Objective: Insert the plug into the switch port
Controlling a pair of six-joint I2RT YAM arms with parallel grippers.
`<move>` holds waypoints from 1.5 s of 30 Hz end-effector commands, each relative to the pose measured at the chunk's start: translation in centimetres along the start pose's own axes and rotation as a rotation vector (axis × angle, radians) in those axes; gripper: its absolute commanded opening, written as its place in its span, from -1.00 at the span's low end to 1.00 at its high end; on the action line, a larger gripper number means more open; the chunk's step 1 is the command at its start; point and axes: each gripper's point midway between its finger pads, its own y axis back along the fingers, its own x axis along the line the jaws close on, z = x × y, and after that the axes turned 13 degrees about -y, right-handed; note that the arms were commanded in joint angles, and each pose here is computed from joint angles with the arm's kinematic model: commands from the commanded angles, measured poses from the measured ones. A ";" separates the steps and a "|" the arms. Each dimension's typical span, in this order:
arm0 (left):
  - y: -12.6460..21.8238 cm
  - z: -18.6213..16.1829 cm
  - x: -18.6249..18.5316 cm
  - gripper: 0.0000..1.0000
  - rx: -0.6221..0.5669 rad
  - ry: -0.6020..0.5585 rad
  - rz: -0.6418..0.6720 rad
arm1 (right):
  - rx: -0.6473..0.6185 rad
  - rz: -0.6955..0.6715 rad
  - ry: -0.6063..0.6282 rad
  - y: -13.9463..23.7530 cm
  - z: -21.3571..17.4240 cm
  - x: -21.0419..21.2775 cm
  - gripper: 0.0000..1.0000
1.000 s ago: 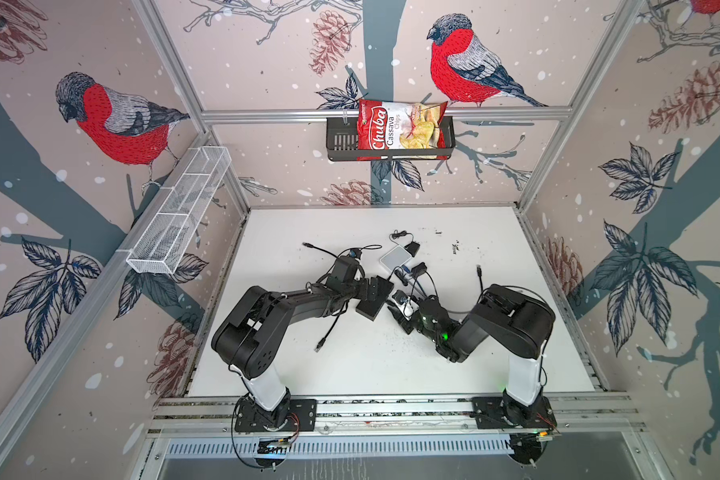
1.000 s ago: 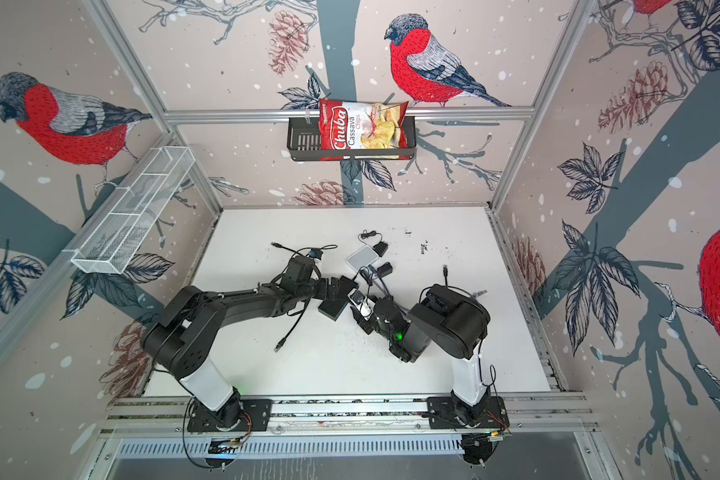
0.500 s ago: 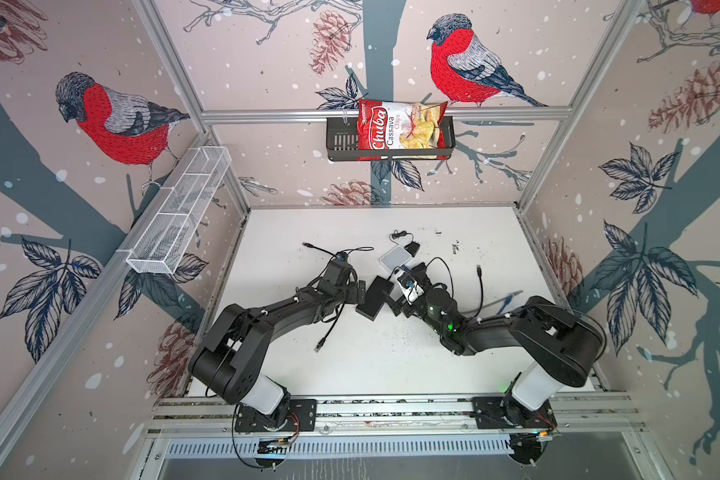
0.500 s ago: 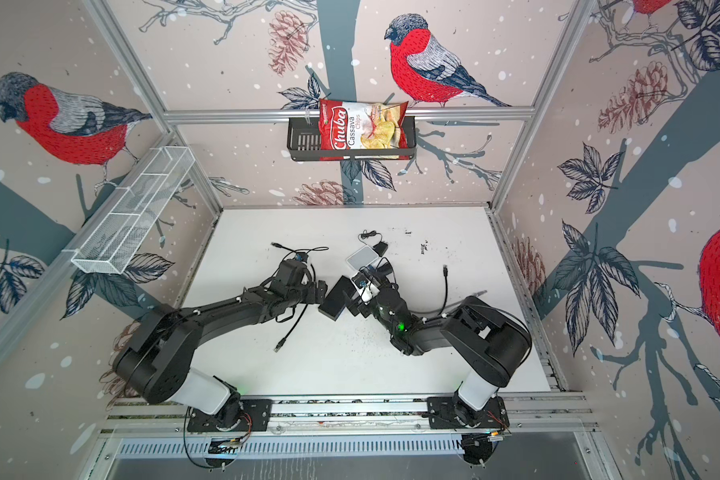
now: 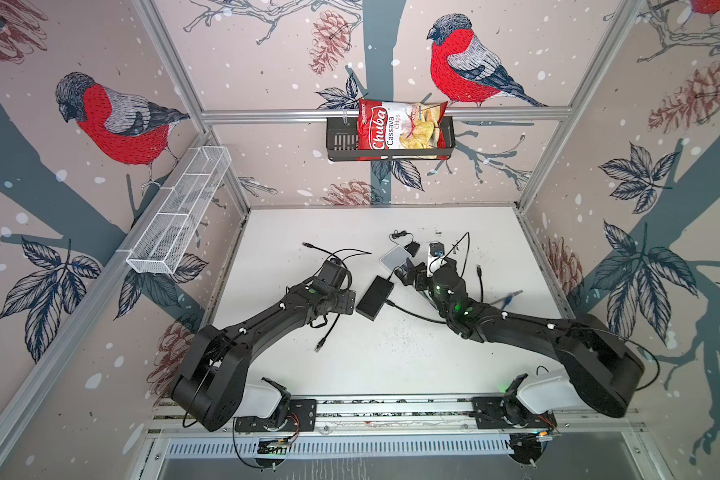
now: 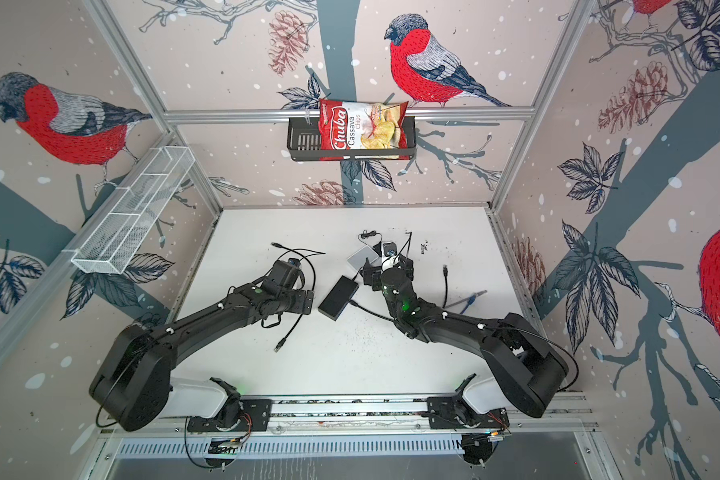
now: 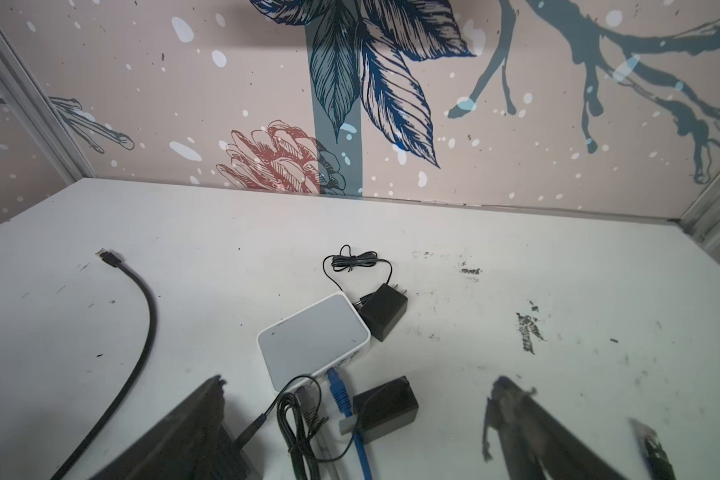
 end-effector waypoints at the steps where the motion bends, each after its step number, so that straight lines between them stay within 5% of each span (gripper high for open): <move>1: -0.1 -1.7 0.3 0.83 0.075 -0.026 0.014 | 0.090 0.032 0.029 0.2 -1.6 0.4 0.99; 4: -0.5 -2.1 -0.4 0.70 0.094 -0.035 -0.011 | 0.112 0.067 0.041 0.3 -2.1 1.0 0.98; 7: -1.1 -2.6 -1.0 0.37 0.120 -0.051 -0.030 | 0.136 0.120 0.047 0.3 -2.7 1.9 0.99; 16: -2.9 -3.3 -2.2 0.12 0.154 -0.081 -0.060 | 0.163 0.154 0.059 -0.1 -3.3 2.7 1.00; 31: -5.5 -4.3 -2.3 -0.66 0.215 -0.105 -0.048 | 0.159 0.131 0.077 -0.5 -3.6 2.4 0.86; 45: -3.6 -1.0 -1.2 -1.00 0.100 -0.117 0.011 | 0.038 0.260 0.152 1.6 -3.2 3.0 0.84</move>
